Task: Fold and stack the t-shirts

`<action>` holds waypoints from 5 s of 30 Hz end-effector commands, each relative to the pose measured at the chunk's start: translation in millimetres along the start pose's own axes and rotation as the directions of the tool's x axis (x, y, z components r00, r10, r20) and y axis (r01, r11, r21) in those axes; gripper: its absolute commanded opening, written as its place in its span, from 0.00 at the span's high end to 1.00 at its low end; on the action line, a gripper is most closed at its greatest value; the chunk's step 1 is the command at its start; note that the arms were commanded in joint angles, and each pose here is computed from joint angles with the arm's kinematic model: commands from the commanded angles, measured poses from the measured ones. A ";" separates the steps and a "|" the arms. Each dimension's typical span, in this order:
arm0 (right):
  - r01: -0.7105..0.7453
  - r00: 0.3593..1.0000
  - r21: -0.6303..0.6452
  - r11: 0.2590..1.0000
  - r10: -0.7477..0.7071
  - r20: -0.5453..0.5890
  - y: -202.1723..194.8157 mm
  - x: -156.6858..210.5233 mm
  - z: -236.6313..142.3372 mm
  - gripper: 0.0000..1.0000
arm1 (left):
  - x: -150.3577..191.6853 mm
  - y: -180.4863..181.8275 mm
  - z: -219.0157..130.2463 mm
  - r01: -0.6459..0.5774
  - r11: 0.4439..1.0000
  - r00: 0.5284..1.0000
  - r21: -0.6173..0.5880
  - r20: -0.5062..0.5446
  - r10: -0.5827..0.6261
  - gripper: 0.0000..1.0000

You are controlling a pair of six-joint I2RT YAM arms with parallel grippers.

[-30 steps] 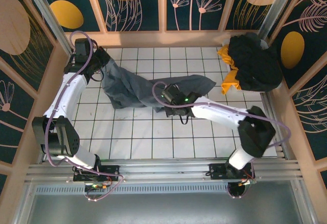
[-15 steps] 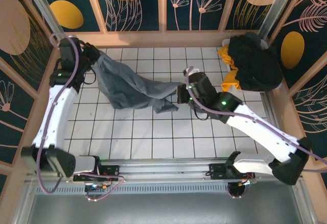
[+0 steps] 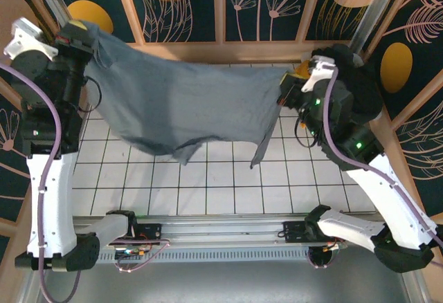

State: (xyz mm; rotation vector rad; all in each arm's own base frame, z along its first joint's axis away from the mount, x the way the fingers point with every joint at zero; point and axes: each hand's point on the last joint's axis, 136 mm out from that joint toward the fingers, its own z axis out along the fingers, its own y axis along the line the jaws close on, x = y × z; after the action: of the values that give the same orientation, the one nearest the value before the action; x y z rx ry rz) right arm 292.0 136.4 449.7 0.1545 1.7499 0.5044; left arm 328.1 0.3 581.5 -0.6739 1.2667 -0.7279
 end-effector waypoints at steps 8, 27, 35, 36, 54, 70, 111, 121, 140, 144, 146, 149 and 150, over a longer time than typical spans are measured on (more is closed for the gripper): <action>-0.237 0.940 0.177 0.955 0.271 -0.206 -105.0 50.4 161.1 1.00 | 130.5 127.4 204.8 -0.054 0.976 0.972 -0.212 -0.235 0.003 1.00; -0.080 0.789 0.473 0.878 0.345 -0.508 -160.7 234.2 155.1 0.46 | 284.8 274.5 116.3 -0.225 0.880 0.745 -0.419 -0.656 -0.121 0.36; -0.026 0.727 0.547 0.837 0.392 -0.564 -194.5 292.3 76.5 0.50 | 297.4 349.7 -34.9 -0.379 0.675 0.686 -0.633 -0.682 -0.254 0.63; -0.018 0.722 0.539 0.842 0.384 -0.575 -194.0 293.8 75.6 0.51 | 298.5 355.8 -46.7 -0.392 0.655 0.681 -0.646 -0.682 -0.265 0.64; 0.005 0.688 0.505 0.863 0.363 -0.628 -189.3 300.0 73.1 0.50 | 334.5 385.0 -173.7 -0.351 0.562 0.582 -0.749 -0.645 -0.495 0.67; -0.034 0.688 0.505 0.863 0.386 -0.614 -183.7 298.4 71.2 0.50 | 363.5 390.1 -196.2 -0.421 0.572 0.502 -0.704 -0.706 -0.500 0.61; 0.092 0.577 0.356 0.930 0.242 -0.780 -168.1 361.9 83.6 0.48 | 240.3 286.5 -53.8 -0.297 0.709 0.811 -0.640 -0.561 -0.166 1.00; 0.100 0.517 0.387 0.916 0.285 -0.807 -170.5 394.3 88.4 0.64 | 243.3 286.7 -55.3 -0.288 0.714 0.807 -0.638 -0.563 -0.177 1.00; 0.128 0.658 0.331 0.935 0.170 -0.733 -118.6 269.7 22.4 1.00 | 223.0 278.7 -52.4 -0.320 0.705 0.831 -0.633 -0.545 -0.112 1.00; 0.122 0.611 0.332 0.936 0.193 -0.768 -117.3 275.3 23.7 1.00 | 226.9 282.8 -51.1 -0.326 0.699 0.826 -0.636 -0.551 -0.116 1.00; 0.121 0.609 0.335 0.934 0.197 -0.768 -120.2 282.3 38.4 1.00 | 229.2 286.6 -50.5 -0.331 0.694 0.826 -0.640 -0.552 -0.116 1.00; 0.116 0.596 0.365 0.924 0.230 -0.770 -133.2 300.9 74.1 1.00 | 230.8 294.5 -51.1 -0.355 0.677 0.823 -0.644 -0.559 -0.100 1.00; 0.122 0.587 0.380 0.917 0.243 -0.772 -139.1 309.3 88.1 1.00 | 230.6 297.6 -51.9 -0.369 0.669 0.821 -0.645 -0.563 -0.090 1.00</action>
State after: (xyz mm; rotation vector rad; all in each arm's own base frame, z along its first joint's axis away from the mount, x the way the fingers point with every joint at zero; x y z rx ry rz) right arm 296.0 142.6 121.5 0.2925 2.7609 0.2534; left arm 340.9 -14.1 203.4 -1.0578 2.1990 -0.3007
